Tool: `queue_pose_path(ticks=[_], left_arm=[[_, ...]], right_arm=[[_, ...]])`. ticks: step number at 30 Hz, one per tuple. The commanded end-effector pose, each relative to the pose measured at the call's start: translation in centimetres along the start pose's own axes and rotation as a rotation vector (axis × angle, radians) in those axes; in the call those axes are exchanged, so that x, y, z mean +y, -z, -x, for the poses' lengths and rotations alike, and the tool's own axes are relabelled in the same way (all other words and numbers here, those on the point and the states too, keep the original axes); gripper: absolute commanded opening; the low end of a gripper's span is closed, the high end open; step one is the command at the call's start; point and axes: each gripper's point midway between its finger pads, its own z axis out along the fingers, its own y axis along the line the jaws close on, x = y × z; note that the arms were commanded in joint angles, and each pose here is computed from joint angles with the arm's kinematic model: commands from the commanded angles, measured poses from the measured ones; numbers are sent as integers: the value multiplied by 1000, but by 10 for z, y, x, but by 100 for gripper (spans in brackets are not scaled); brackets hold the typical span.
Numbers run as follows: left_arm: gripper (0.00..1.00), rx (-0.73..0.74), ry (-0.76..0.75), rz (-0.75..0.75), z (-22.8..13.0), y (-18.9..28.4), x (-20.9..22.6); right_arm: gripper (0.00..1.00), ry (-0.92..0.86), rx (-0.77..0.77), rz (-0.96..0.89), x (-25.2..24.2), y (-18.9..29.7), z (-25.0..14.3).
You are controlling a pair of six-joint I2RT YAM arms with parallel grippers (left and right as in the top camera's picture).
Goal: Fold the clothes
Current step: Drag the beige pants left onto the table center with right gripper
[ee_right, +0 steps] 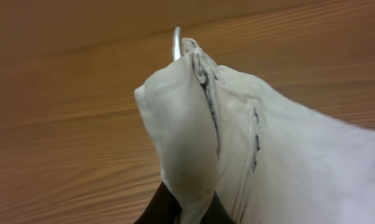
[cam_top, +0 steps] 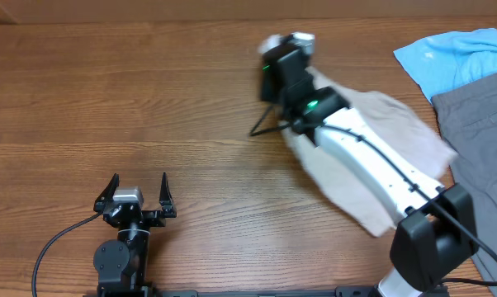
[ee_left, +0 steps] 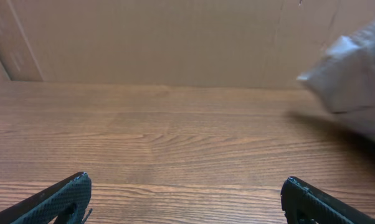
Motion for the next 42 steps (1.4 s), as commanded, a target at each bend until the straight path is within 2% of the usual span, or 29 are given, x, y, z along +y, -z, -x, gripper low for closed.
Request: queue_pose_path(ticks=[1, 7, 9, 10, 11, 12, 14, 18, 22, 25, 28, 30, 31, 32, 35, 39, 42], left_arm=[[100, -7, -22, 12, 0, 0, 3], [100, -7, -22, 12, 0, 0, 3], [100, -7, -22, 12, 0, 0, 3], [100, -7, -22, 12, 0, 0, 3], [100, -7, -22, 12, 0, 0, 3], [100, -7, -22, 12, 0, 0, 3], [100, -7, -22, 12, 0, 0, 3], [100, -7, -22, 12, 0, 0, 3], [100, -7, -22, 12, 0, 0, 3], [100, -7, -22, 12, 0, 0, 3], [100, -7, -22, 12, 0, 0, 3], [100, -7, -22, 12, 0, 0, 3], [100, -7, -22, 12, 0, 0, 3], [100, -7, -22, 12, 0, 0, 3], [100, -7, -22, 12, 0, 0, 3], [100, -7, -22, 12, 0, 0, 3], [100, -7, -22, 12, 0, 0, 3]], right_arm=[[4, -120, 12, 226, 76, 27, -9], [6, -58, -10, 422, 157, 66, -39], [15, -47, -11, 459, 171, 75, -46], [31, -43, -10, 468, 175, 77, -48], [39, -40, -7, 472, 177, 79, -50], [43, -39, -7, 472, 177, 79, -51], [57, -38, -4, 468, 176, 78, -51], [63, -31, -8, 463, 174, 77, -49], [69, -4, -45, 448, 161, 86, -30], [72, -25, -68, 384, 131, 99, -7], [77, -67, -68, 274, 82, 114, 14], [83, -113, -42, 188, 40, 126, 24], [91, -127, -28, 145, 20, 131, 25], [94, -139, -8, 90, -5, 138, 26], [100, -167, 74, -72, -68, 152, 16], [100, -133, 250, -291, -147, 158, -16], [100, -110, 380, -254, -168, 147, -42]])
